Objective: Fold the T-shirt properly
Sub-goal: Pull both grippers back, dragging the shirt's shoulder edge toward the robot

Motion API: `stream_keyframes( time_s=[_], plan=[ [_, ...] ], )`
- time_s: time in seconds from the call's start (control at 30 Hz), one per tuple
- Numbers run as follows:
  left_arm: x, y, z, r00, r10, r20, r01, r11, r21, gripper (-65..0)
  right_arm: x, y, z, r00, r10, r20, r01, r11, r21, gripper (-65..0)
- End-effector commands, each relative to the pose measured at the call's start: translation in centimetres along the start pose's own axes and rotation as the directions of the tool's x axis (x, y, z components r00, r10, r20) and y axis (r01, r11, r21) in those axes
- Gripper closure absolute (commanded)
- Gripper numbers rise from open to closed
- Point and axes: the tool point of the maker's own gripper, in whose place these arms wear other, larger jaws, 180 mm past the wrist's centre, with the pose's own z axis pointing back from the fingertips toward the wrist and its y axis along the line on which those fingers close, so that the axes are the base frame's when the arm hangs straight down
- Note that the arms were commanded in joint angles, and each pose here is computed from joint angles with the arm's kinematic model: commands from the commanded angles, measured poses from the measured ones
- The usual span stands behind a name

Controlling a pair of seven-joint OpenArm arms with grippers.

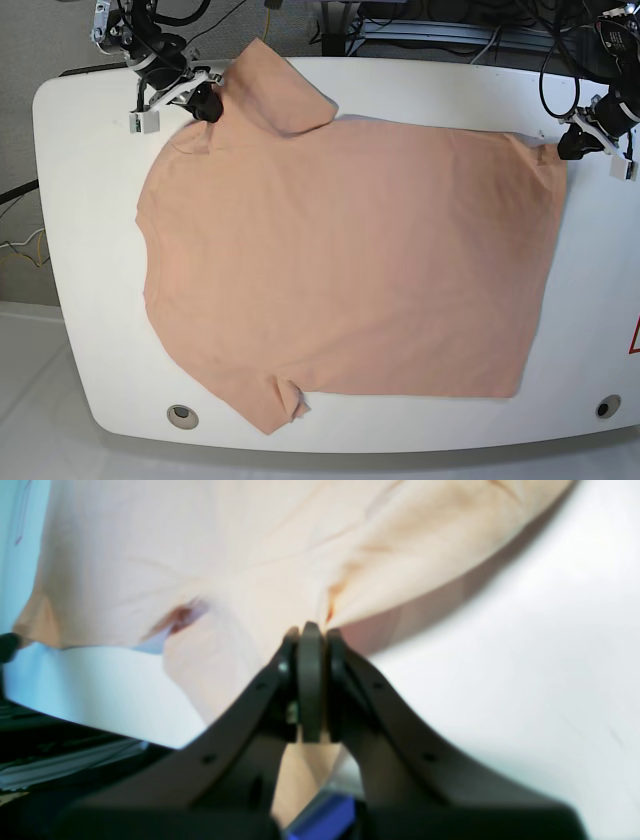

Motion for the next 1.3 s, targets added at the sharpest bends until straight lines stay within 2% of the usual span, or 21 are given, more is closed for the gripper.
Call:
stream_keyframes(
  time_s=[0.0, 0.07, 0.27, 0.53, 1.0, 1.27],
  plan=[
    [1.5, 0.1, 1.0, 0.999, -0.041, 0.032, 0.041, 0.999, 0.008, 0.0, 1.3, 0.2, 1.1, 0.999, 0.022, 0.048, -0.023, 1.0, 0.003, 0.0],
    [0.3, 0.4, 1.8, 0.999, -0.041, 0.012, 0.041, 0.999, 0.02, 0.0, 1.1, -0.8, 2.4, 0.998, 0.005, 0.056, -0.003, 0.999, -0.033, 0.0],
    [-0.4, 0.5, 2.9, 0.999, -0.055, 0.0, 0.055, 0.998, 0.033, 0.0, 1.0, -1.4, 4.0, 0.998, -0.003, 0.069, 0.007, 0.998, -0.058, 0.0],
    [-1.0, 1.2, 5.6, 0.997, -0.078, 0.007, 0.077, 0.993, 0.091, 0.0, 1.0, -1.0, 5.8, 0.997, 0.03, 0.068, -0.024, 0.996, -0.08, 0.0],
    [-2.8, 1.6, 6.7, 0.996, -0.072, -0.044, 0.076, 0.99, 0.115, 0.0, 3.0, -0.3, 8.3, 0.989, 0.105, 0.106, -0.092, 0.989, -0.118, 0.0],
    [-3.1, 1.4, 7.3, 0.995, -0.083, -0.058, 0.09, 0.989, 0.12, 0.0, 3.0, -0.1, 9.0, 0.988, 0.093, 0.121, -0.078, 0.99, -0.119, 0.0]
  ],
)
